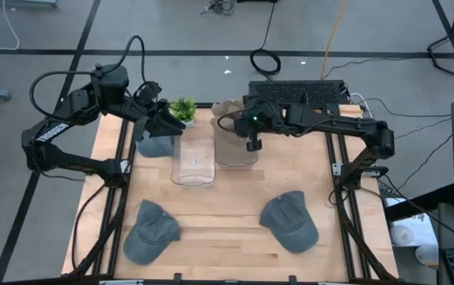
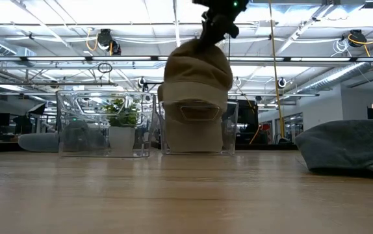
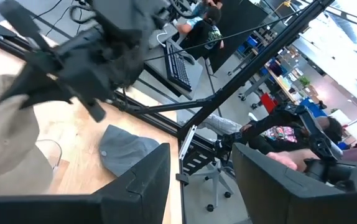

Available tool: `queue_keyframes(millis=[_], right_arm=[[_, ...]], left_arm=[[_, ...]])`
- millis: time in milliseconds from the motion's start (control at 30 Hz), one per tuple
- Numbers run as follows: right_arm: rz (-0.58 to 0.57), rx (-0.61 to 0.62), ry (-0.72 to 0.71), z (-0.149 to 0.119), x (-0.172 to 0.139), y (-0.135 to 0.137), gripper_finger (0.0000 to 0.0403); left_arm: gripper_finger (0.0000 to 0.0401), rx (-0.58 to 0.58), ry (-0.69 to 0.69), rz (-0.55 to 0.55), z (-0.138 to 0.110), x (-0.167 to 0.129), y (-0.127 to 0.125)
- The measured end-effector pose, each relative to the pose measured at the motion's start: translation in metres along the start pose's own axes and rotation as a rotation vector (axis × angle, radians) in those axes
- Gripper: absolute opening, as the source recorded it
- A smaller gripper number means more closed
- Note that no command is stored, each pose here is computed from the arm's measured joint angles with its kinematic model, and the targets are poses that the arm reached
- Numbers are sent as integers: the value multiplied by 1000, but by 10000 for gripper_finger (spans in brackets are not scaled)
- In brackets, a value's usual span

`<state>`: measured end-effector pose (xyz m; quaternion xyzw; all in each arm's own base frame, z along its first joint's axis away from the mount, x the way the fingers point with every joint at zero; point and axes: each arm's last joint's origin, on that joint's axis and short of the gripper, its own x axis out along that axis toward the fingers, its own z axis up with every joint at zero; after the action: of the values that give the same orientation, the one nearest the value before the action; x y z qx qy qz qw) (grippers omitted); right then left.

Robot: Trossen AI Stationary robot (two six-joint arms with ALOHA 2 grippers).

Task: Pick & Place hat
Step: Put the brown cap into the right transparent bin

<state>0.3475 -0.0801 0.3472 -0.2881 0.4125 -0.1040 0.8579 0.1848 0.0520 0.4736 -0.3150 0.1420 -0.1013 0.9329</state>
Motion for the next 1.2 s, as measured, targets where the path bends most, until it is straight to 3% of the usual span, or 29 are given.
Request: queue_keyframes(millis=[400, 633, 867, 1067, 1200], right_arm=[[40, 84, -15, -19, 15, -23, 8], [109, 88, -47, -20, 21, -12, 8], [188, 116, 13, -38, 39, 11, 8], [109, 109, -51, -36, 50, 23, 13], [35, 53, -97, -28, 48, 24, 55]], left_arm=[[182, 28, 0, 0, 0, 0, 0], [182, 26, 0, 0, 0, 0, 0], [182, 25, 1, 0, 0, 0, 0], [182, 25, 1, 1, 0, 0, 0], [182, 19, 1, 0, 0, 0, 0]])
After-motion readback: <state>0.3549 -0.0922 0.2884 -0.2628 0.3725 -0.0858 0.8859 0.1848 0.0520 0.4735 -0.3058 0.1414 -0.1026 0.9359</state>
